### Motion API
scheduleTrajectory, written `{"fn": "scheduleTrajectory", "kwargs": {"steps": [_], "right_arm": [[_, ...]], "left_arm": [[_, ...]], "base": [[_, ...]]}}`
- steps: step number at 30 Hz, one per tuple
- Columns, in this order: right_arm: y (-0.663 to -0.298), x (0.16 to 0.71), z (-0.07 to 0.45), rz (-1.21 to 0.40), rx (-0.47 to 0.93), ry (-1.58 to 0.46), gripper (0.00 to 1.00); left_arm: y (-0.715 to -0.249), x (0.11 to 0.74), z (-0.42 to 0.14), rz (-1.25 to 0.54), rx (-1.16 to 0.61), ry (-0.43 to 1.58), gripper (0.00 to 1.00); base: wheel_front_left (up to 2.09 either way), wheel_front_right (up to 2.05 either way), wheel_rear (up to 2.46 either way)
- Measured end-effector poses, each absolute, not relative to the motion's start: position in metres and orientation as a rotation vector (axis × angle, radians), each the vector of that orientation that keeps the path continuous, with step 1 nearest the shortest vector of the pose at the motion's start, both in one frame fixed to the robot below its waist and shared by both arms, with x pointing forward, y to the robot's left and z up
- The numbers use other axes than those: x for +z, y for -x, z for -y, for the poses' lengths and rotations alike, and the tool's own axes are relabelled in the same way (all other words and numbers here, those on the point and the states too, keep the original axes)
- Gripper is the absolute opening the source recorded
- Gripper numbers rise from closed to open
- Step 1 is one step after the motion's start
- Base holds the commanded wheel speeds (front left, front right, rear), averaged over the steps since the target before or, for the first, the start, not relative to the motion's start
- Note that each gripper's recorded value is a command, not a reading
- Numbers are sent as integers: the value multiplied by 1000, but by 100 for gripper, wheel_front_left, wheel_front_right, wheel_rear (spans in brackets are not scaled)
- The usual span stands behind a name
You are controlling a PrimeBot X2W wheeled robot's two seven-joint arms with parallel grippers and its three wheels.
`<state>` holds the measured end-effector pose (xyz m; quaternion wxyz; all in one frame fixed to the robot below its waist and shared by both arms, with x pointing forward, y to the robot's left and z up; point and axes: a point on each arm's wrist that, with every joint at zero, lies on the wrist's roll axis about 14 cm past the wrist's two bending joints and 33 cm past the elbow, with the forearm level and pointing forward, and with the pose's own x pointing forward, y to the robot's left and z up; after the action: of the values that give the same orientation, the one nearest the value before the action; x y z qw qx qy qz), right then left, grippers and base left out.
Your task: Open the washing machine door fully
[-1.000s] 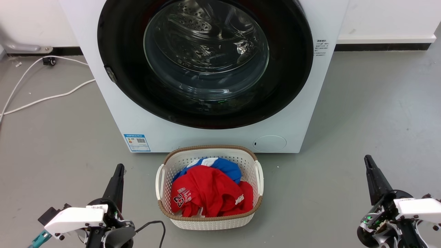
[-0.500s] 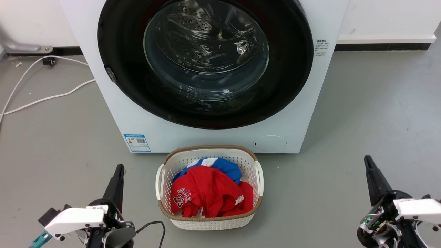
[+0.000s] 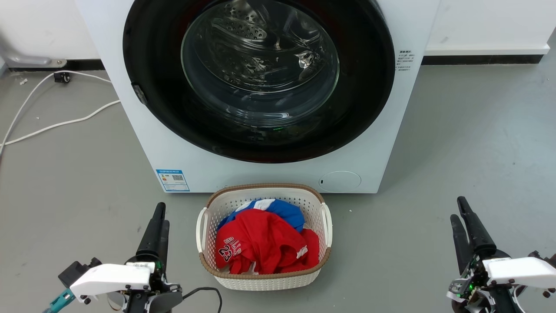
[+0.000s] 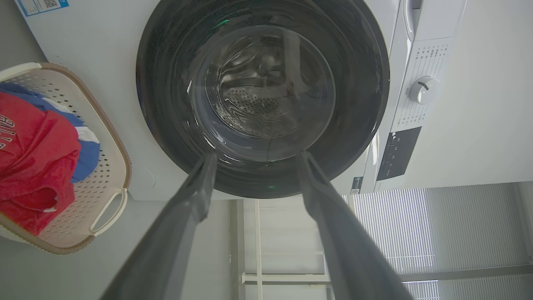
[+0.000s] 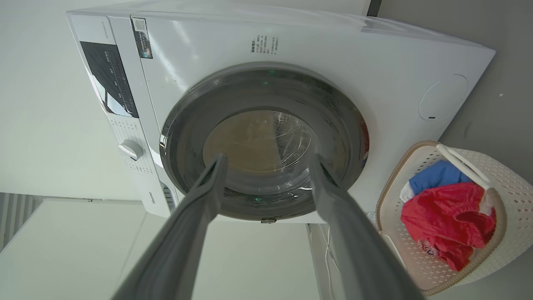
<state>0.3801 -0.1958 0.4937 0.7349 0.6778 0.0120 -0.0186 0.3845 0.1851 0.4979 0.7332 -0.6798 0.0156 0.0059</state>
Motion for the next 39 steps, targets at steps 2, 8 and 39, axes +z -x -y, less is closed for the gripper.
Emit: {"fn": "scheduleTrajectory", "kwargs": {"steps": [2,8,39], "right_arm": [[-380,494,196,-26,-41,-1448,100],[-380,496,197,-22,-40,-1298,100],[-377,513,188,10,39,-571,100]], "left_arm": [[-385,500,-185,-29,10,1455,100],[-386,503,-183,-21,2,1312,100],[-393,511,-149,-31,-100,615,100]], "base": [[0,0,0],[0,0,0],[0,0,0]]}}
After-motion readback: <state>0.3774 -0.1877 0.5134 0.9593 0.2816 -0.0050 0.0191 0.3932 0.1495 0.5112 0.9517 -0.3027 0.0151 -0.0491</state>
